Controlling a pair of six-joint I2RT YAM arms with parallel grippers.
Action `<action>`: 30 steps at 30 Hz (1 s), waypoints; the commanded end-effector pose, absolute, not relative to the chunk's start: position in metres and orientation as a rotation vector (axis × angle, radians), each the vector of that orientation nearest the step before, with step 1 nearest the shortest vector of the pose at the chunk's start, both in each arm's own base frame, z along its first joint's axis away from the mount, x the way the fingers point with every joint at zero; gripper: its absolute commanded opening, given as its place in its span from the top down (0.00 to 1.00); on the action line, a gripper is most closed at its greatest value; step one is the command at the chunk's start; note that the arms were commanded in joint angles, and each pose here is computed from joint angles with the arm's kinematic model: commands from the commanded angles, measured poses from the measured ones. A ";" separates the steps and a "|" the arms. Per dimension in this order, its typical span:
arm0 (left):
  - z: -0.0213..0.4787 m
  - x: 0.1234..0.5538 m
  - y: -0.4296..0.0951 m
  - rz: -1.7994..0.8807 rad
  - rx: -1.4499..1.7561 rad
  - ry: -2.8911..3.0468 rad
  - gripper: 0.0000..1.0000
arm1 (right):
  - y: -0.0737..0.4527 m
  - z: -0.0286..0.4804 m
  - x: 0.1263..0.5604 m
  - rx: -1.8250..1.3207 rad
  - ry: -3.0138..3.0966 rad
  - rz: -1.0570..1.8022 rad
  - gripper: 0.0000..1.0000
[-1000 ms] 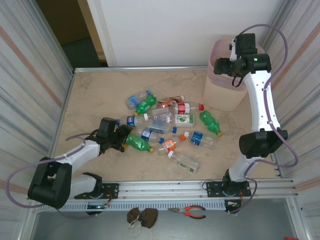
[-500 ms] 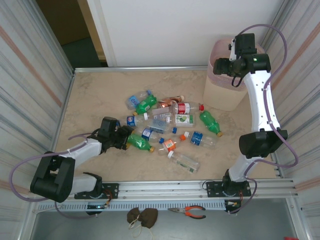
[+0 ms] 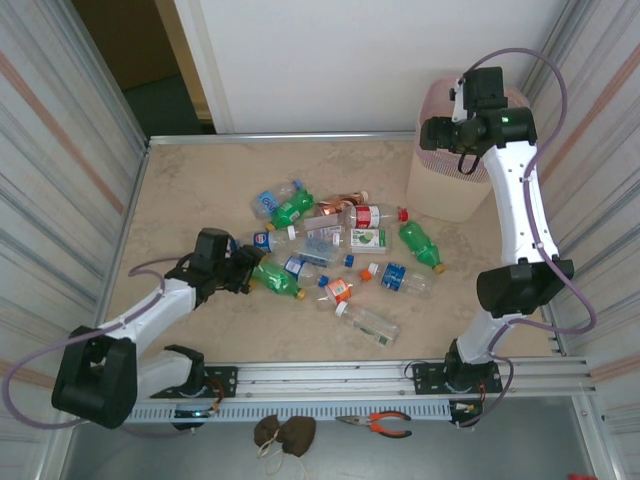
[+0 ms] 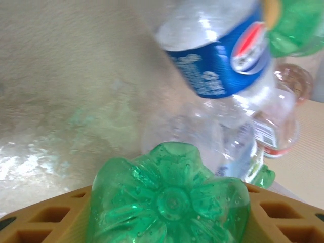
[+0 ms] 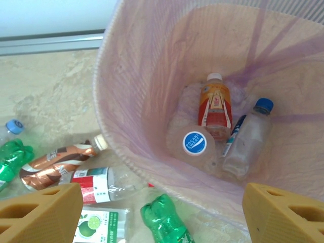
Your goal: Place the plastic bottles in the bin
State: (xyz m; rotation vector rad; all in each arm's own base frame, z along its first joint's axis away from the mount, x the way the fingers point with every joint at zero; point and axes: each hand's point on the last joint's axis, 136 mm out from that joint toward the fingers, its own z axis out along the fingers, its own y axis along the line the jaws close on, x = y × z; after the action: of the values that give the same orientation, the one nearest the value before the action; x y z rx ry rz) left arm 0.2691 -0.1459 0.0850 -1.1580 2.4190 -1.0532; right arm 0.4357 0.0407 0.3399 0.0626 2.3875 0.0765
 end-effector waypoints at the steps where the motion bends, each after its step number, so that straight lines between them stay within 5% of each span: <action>1: 0.115 0.273 -0.140 -1.013 -1.009 2.412 0.46 | 0.051 0.368 0.425 0.010 2.309 0.127 0.19; 15: 0.248 0.296 -0.164 -1.124 -0.323 2.152 0.54 | 0.134 0.399 0.387 -0.236 2.038 0.707 0.20; 30: 0.395 0.269 -0.229 -1.345 0.496 1.607 0.63 | 0.243 0.447 0.253 -0.903 1.546 1.157 0.17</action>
State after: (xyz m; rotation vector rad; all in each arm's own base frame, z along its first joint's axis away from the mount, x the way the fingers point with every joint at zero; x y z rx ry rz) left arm 0.2914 -0.2121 0.3457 0.2129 1.8233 -1.3384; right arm 0.2895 0.2256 0.4295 -0.7120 1.7061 1.1028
